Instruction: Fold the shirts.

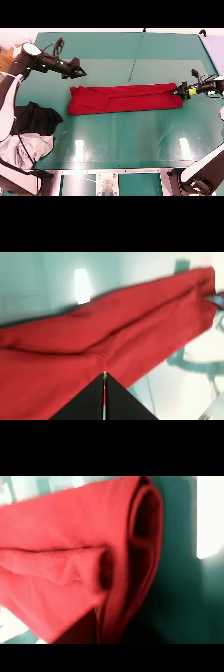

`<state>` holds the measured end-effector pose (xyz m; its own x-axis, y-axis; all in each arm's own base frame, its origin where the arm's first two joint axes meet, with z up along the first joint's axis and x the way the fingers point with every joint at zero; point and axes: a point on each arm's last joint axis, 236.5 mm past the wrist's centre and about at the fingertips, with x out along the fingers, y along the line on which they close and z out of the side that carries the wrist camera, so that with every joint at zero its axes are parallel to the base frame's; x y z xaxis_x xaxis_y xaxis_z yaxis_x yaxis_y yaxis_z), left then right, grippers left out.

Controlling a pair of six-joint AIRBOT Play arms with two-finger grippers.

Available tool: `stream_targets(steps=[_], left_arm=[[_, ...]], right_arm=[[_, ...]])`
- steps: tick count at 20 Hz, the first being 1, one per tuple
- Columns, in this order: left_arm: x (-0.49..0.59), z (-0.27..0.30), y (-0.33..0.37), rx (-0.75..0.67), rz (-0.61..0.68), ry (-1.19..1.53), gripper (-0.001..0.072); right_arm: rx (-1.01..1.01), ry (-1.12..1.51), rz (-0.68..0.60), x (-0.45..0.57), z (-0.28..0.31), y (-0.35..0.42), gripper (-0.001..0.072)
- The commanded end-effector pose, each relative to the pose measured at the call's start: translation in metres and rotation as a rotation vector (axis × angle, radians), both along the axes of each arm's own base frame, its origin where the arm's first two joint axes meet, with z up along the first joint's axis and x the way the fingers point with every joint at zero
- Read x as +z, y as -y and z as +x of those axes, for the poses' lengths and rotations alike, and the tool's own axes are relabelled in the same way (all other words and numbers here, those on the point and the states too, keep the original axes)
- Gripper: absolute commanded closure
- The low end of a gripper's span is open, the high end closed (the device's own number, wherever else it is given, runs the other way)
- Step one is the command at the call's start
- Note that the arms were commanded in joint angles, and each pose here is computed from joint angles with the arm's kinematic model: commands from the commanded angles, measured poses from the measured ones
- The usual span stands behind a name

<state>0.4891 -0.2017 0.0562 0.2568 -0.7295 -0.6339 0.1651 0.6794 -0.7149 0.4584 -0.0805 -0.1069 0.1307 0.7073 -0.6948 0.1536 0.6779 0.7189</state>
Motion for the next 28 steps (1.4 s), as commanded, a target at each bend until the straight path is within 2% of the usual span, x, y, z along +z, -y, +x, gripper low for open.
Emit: stream_targets(steps=[1,4,7,10,13,18,24,28], left_arm=[[0.002,-0.003,0.035,-0.05,0.008,0.06,0.0682],[-0.009,0.003,0.07,-0.065,0.007,0.087,0.0683],[-0.043,-0.008,0.139,-0.171,0.006,0.064,0.0683],[-0.079,-0.019,0.209,-0.239,-0.005,0.048,0.0683],[-0.107,-0.019,0.247,-0.212,-0.027,-0.002,0.0683],[-0.109,-0.009,0.274,-0.112,-0.123,-0.01,0.0683],[-0.122,-0.032,0.29,-0.158,-0.118,-0.046,0.0682],[-0.088,-0.032,0.254,-0.21,-0.15,-0.114,0.0682]], right_arm=[[0.072,0.013,0.007,0.015,-0.002,-0.009,0.0695],[0.078,0.071,-0.024,0.053,0.008,-0.004,0.0697],[0.106,0.161,-0.066,0.11,0.013,-0.013,0.0697],[0.16,0.239,-0.039,0.174,0.0,-0.04,0.0696],[0.227,0.34,-0.007,0.242,-0.021,-0.078,0.0695],[0.328,0.455,-0.037,0.303,-0.046,-0.142,0.0695],[0.443,0.451,-0.015,0.306,-0.058,-0.2,0.0695],[0.42,0.421,-0.056,0.297,-0.054,-0.203,0.0695]])
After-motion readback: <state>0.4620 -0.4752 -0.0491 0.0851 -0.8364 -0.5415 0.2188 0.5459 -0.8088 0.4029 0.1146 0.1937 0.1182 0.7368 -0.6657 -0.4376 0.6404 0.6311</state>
